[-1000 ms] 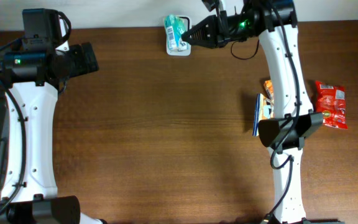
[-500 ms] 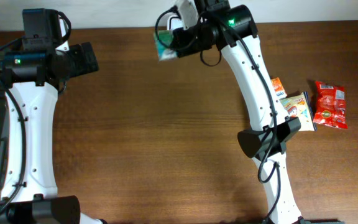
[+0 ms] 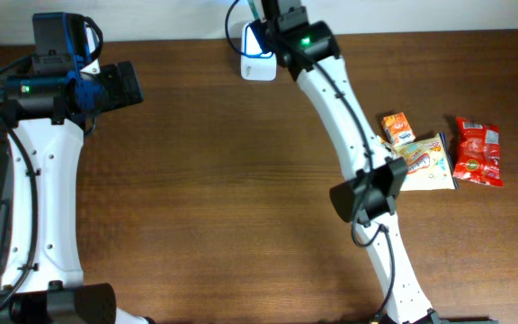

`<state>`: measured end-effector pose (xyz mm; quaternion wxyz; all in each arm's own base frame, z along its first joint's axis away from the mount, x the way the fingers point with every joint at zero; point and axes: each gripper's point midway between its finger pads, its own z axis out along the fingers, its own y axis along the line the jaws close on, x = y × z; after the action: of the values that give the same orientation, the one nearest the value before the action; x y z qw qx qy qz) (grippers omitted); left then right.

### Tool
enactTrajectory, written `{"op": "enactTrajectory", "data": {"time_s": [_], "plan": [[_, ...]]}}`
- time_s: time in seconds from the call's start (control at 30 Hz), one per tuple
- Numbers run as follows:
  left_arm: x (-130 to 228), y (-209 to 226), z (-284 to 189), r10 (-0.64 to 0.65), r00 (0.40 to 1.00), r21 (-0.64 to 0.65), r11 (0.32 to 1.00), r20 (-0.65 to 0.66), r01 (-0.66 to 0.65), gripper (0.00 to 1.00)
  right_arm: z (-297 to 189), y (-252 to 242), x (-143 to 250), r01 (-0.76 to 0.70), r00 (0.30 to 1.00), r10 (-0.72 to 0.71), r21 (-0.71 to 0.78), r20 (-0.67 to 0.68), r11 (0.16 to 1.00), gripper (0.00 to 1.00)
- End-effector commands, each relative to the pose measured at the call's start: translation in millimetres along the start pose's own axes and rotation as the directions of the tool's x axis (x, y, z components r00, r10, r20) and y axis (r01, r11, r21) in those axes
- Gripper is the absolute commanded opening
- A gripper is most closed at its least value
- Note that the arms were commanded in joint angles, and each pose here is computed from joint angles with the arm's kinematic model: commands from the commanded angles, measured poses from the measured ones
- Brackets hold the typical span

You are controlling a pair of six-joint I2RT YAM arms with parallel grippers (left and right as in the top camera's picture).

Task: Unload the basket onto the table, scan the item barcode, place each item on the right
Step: 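Hold the Kleenex pack in front of the scanner window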

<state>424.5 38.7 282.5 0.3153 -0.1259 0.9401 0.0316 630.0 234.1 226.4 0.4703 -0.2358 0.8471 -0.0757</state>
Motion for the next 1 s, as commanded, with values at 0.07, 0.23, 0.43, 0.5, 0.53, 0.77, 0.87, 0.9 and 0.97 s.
{"op": "enactTrajectory", "data": {"time_s": [0.07,0.23,0.43,0.5,0.53,0.77,0.87,0.9,0.97], "plan": [[1,0,2,0.005,1.000,-0.001,1.000,-0.005,-0.005,0.99,39,7,13,0.180,0.983,-0.181,0.062,0.011,0.982,0.04],[1,0,2,0.005,1.000,-0.001,1.000,-0.005,-0.005,0.99,52,1,16,0.212,0.976,-0.216,0.132,0.011,0.968,0.04],[1,0,2,0.005,1.000,-0.001,1.000,-0.005,-0.005,0.99,62,-2,23,0.335,0.942,-0.335,0.196,-0.034,0.922,0.04],[1,0,2,0.005,1.000,-0.001,1.000,-0.005,-0.005,0.99,61,-3,23,0.339,0.940,-0.337,0.215,-0.046,0.916,0.04],[1,0,2,0.005,1.000,-0.001,1.000,-0.005,-0.005,0.99,61,-4,24,0.356,0.934,-0.352,0.224,-0.057,0.907,0.04],[1,0,2,0.005,1.000,-0.001,1.000,-0.005,-0.005,0.99,75,10,35,0.507,0.861,-0.500,0.196,-0.091,0.839,0.04],[1,0,2,0.005,1.000,-0.001,1.000,-0.005,-0.005,0.99,78,22,40,0.565,0.825,-0.555,0.171,-0.106,0.807,0.04],[1,0,2,0.005,1.000,-0.001,1.000,-0.005,-0.005,0.99,80,26,44,0.573,0.820,-0.562,0.161,-0.111,0.804,0.04],[1,0,2,0.005,1.000,-0.001,1.000,-0.005,-0.005,0.99,85,33,53,0.584,0.812,-0.571,0.139,-0.121,0.800,0.04]]}}
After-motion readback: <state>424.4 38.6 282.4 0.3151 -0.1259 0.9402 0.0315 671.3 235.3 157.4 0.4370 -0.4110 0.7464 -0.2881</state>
